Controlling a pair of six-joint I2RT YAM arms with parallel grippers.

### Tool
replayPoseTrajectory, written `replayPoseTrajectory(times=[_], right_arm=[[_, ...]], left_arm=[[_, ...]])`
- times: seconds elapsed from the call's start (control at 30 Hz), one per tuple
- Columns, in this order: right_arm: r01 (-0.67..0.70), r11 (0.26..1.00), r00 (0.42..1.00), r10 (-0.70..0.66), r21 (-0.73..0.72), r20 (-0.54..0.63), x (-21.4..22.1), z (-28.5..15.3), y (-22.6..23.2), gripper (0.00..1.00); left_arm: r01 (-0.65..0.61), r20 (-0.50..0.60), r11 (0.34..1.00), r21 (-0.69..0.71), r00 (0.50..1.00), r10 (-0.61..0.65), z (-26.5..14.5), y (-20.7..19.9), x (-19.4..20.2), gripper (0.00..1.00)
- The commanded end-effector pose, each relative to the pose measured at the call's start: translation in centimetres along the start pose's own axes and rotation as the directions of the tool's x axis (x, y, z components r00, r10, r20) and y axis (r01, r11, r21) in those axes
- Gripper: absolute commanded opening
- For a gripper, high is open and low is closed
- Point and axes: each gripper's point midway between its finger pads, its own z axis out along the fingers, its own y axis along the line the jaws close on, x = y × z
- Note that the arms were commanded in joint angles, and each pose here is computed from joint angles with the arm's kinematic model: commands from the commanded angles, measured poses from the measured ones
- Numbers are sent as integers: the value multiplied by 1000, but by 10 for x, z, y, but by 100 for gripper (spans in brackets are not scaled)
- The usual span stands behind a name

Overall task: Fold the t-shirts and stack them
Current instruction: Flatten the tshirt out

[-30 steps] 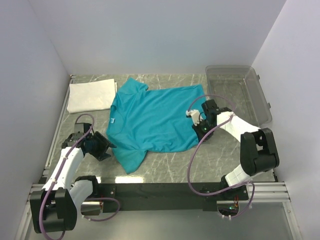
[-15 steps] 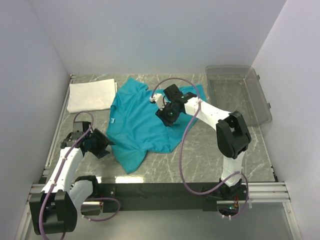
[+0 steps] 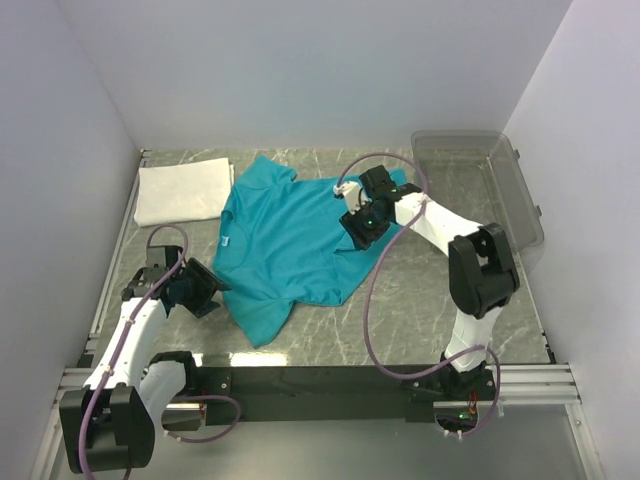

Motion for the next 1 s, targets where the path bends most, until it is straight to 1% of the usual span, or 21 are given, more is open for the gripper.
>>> replayPoseTrajectory(times=[0.0,0.2,0.33,0.43,0.47,0.53,0.57,0.6,0.63,0.73,0.8,0.87,0.9,0.93,0.97], right_arm=[[-53,998,998,53,-15,21,-18,17,0,59],[-96,995,995,96,-8,8,-24,33,-10,58],[-108,994,994,108,-22,-11,-22,42,-11,56],[-112,993,994,111,-47,-21,-20,45,-6,48],[-112,992,993,111,-53,-27,-18,45,-5,41],[-111,992,994,110,-59,-25,-16,41,-2,31],[-108,992,994,107,-58,-19,-16,39,-2,20],[-103,993,995,103,-61,-11,-16,36,-1,15],[-106,993,994,107,-56,3,-14,27,-2,6],[-107,993,994,109,-59,31,-11,10,-2,0],[-108,992,993,110,-65,32,-5,4,0,0],[-100,993,994,103,-67,46,-4,-4,3,0],[-100,993,994,103,-69,44,-1,-6,3,0],[-98,992,994,101,-74,41,2,-8,6,0],[-100,992,994,104,-77,38,4,-9,6,0]], left_arm=[[-7,4,999,41,1000,7,1,-10,-3,60],[8,6,1000,29,1000,-8,2,-5,-1,60],[36,-1,999,-26,999,-36,5,6,1,59],[58,-17,996,-62,998,-59,10,12,3,58],[69,-25,995,-74,997,-71,12,14,4,57],[78,-26,993,-88,996,-81,14,17,4,56],[84,-32,992,-98,996,-88,17,19,5,56],[92,-33,990,-106,995,-96,18,21,6,56],[96,-32,989,-112,994,-100,20,23,6,55],[108,-59,986,-126,991,-116,30,25,11,51],[89,-73,988,-126,992,-98,36,22,13,49],[83,-87,985,-149,991,-97,42,22,14,43],[55,-105,989,-138,992,-70,45,17,19,41],[50,-119,988,-143,991,-68,48,17,21,37],[38,-129,990,-138,990,-56,49,15,24,27]])
